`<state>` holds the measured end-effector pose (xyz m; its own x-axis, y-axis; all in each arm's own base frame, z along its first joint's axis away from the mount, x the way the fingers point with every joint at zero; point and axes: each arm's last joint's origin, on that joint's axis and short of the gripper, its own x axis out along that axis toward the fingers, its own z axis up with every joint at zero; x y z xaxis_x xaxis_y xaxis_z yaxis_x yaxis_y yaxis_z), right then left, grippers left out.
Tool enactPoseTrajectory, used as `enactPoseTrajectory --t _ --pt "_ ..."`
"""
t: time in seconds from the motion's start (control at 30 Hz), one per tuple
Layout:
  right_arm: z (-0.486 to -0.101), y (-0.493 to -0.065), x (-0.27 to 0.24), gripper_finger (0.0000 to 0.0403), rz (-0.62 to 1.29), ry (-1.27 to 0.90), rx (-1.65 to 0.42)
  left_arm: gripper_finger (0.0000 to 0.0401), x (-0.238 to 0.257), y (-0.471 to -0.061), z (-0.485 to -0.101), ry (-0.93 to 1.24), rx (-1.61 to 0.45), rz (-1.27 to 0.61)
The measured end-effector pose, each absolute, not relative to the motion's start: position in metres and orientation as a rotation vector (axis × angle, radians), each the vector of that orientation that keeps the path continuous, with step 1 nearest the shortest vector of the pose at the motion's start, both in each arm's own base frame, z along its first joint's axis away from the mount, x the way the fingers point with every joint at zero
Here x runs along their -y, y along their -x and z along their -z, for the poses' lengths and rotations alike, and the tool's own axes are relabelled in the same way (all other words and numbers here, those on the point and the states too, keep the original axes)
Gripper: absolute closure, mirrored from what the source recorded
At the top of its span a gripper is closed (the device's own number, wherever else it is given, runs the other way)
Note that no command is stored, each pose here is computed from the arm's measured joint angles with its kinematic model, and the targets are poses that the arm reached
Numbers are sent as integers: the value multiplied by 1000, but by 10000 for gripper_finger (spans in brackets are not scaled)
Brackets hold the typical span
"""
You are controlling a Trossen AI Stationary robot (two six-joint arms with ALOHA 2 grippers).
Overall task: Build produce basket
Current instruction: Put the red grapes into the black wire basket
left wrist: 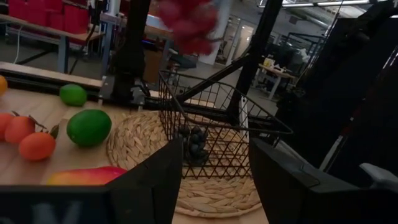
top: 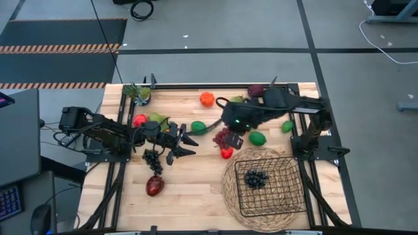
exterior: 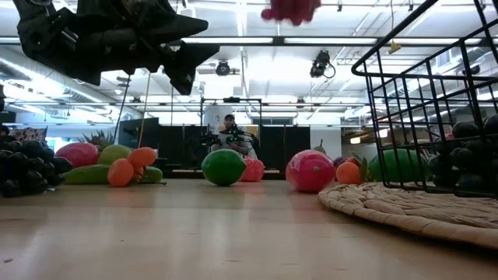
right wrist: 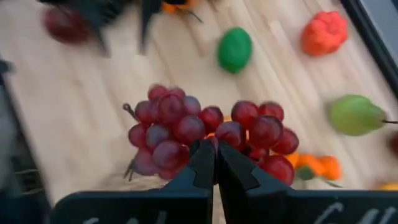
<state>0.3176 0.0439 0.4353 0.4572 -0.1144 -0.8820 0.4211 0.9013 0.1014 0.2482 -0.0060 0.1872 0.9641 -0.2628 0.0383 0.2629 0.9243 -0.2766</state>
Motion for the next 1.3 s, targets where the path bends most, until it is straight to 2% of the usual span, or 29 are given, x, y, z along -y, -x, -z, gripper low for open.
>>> enactPoseTrajectory --t 0.13,0.3,0.6,0.8,1.03,1.3 --pt "-447 -303 -65 391 316 -403 -1005 212 6 -248 -186 285 -10 267" --pt "-445 -297 -91 391 282 -445 -1024 212 6 -248 -186 287 -15 266" --pt "-402 -293 -134 390 274 -580 -1277 211 6 -248 -180 299 -74 260" --pt "-369 -287 -154 387 379 -527 -1356 212 6 -248 -179 299 -84 259" --pt "-336 -282 -162 361 499 -503 -1425 211 6 -248 -175 276 -119 255" --pt "-330 -285 -169 303 472 -511 -1388 212 6 -248 -174 254 -132 249"
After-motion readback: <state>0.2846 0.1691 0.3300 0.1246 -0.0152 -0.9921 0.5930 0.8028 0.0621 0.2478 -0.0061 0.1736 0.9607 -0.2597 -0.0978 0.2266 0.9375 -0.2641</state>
